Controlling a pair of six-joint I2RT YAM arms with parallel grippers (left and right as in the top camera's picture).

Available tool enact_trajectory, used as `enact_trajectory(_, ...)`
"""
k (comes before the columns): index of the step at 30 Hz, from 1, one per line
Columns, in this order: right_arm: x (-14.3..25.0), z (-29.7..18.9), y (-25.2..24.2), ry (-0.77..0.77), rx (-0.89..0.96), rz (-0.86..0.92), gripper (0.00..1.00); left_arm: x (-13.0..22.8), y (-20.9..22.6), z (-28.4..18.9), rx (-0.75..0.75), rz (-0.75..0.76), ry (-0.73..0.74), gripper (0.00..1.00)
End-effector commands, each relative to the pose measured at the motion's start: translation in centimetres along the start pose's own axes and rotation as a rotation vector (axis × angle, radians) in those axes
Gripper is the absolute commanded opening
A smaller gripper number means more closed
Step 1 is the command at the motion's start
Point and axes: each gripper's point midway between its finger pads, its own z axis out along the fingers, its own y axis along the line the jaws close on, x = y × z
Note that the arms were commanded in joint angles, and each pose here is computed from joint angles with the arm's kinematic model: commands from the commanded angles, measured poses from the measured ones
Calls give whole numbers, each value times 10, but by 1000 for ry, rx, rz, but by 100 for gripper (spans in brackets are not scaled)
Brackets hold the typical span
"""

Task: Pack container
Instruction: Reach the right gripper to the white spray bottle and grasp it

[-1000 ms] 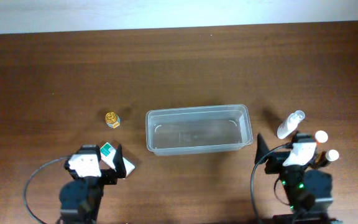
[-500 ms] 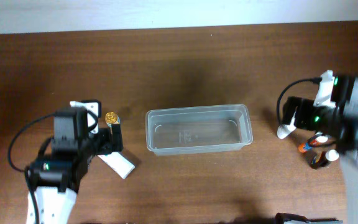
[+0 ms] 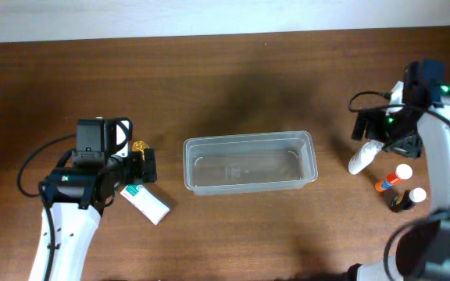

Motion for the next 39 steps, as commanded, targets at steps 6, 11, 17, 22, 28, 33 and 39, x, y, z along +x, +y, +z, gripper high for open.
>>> enact_trajectory(6,0,28,-4,90,7,29,70,-6,-1,-3,11,-13,-13,99)
enact_trajectory(11,0,28,-4,90,7,29,58,-7,-1,-3,11,-13,-17,99)
enact_trajectory(17,0,28,-4,89,7,29,41,-8,-2,-3,11,-13,-19,99)
enact_trajectory(22,0,28,-4,89,7,29,30,-8,-2,-3,11,-13,-19,99)
enact_trajectory(28,-3,25,-4,78,6,28,15,-8,-2,-3,11,-13,-20,99)
enact_trajectory(33,-8,19,-2,56,2,24,9,-8,-2,-3,11,-13,-20,99)
enact_trajectory(39,-12,2,0,21,-3,22,9,-8,-2,-3,11,-12,-20,99)
